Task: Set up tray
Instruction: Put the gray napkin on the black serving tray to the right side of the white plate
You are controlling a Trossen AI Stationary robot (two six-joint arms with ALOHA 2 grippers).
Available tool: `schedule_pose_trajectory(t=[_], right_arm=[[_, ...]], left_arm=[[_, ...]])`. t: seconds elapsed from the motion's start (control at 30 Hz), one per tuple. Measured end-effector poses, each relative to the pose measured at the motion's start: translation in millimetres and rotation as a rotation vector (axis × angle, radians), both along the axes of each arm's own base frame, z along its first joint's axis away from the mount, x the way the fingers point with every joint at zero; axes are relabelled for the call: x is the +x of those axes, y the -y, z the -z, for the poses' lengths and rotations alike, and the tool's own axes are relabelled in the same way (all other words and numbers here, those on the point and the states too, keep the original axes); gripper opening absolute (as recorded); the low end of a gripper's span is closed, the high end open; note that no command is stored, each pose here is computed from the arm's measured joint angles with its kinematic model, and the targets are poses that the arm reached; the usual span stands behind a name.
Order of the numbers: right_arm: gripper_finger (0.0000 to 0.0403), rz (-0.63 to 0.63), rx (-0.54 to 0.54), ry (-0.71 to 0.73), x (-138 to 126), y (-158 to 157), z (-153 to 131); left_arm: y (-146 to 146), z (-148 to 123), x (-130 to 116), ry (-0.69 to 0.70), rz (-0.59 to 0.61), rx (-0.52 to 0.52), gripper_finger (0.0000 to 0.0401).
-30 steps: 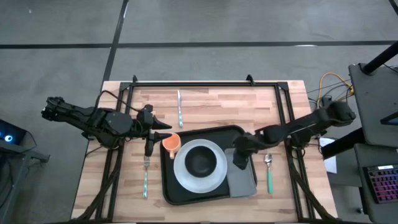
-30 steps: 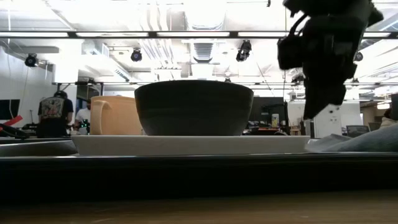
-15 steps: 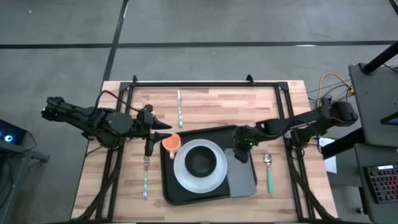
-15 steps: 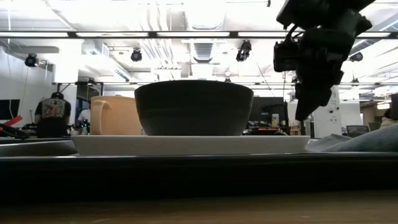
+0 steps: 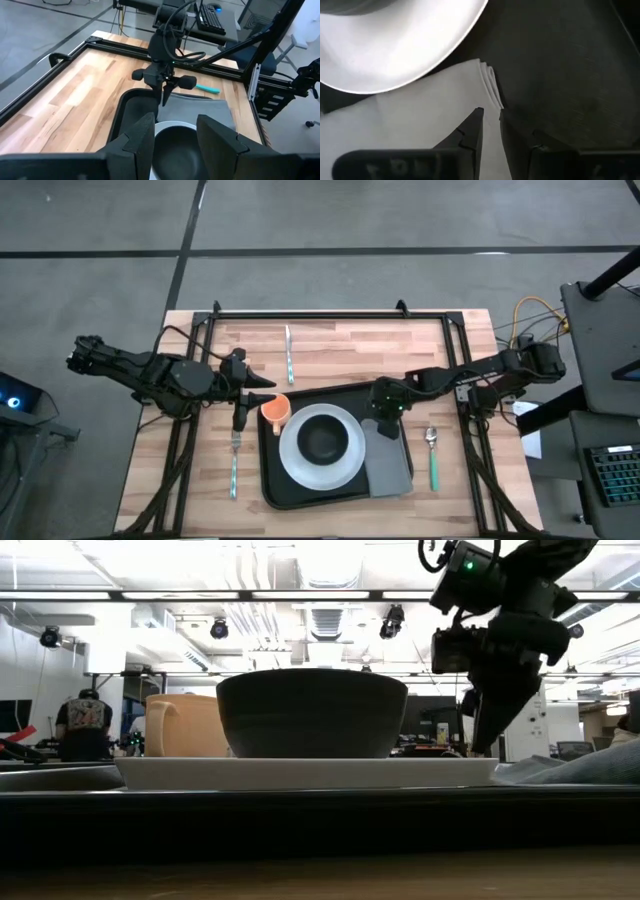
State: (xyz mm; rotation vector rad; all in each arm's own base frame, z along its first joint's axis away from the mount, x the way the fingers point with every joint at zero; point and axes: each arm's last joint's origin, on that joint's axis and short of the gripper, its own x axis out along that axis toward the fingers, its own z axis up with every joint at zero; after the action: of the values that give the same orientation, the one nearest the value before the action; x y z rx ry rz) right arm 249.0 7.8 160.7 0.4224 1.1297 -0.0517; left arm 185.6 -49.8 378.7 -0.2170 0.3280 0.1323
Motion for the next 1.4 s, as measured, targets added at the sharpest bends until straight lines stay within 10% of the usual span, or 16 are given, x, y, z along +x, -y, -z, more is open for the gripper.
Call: schedule_pose_trajectory(t=[1.4], right_arm=[[0.0008, 0.002, -0.063, -0.04, 16, 33, 11]], left_arm=[[0, 0, 0, -0.001, -0.001, 0.001, 0.0128]])
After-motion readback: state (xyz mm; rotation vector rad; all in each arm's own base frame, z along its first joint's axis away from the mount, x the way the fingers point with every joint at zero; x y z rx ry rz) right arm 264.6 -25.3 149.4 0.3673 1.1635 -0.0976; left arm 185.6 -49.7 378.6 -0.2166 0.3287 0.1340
